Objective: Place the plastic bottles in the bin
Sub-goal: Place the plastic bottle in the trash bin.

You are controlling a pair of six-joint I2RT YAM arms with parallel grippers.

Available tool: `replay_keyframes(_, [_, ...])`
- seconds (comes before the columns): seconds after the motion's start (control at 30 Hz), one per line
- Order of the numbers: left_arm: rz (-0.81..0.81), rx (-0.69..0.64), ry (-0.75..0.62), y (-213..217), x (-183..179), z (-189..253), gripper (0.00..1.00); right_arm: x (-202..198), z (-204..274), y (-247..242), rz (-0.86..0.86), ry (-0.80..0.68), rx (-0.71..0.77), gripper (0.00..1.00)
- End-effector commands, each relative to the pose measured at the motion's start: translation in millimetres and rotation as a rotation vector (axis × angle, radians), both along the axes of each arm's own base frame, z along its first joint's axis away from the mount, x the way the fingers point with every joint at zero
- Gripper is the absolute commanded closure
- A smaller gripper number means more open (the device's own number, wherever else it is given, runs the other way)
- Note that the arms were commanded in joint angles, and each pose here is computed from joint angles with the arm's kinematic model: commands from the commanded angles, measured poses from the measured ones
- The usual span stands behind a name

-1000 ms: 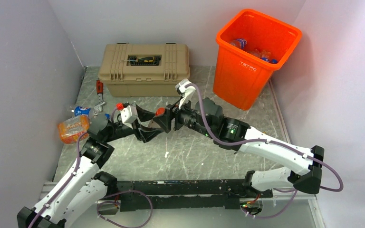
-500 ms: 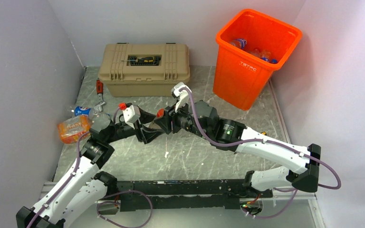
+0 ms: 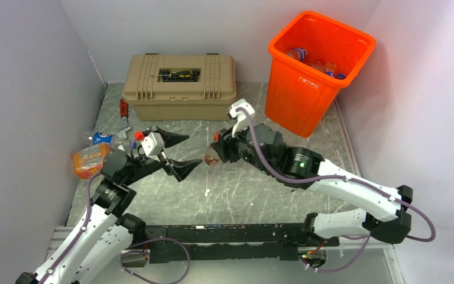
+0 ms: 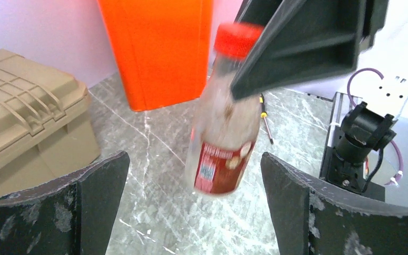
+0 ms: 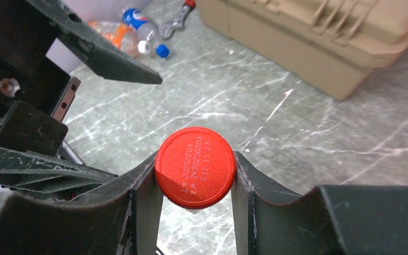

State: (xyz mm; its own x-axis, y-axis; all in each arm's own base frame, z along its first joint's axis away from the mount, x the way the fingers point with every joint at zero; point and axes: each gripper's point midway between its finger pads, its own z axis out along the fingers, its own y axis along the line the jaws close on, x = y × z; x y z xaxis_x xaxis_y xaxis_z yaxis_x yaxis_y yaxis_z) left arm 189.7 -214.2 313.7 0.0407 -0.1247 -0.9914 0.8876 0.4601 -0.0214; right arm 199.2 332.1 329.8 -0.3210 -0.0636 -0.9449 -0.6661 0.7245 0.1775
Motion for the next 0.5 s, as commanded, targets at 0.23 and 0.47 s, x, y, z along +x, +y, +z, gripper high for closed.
replay_keyframes(0.23, [0.133, -0.046, -0.07, 17.5, 9.4, 29.0, 0.01, 8.5, 143.7, -134.6, -0.33, -0.257, 0.052, 1.0])
replay_keyframes(0.47, [0.222, -0.024, -0.023, 24.9, 26.7, 22.4, 0.01, 20.3, 249.5, -213.8, -0.663, -0.515, 0.175, 1.0])
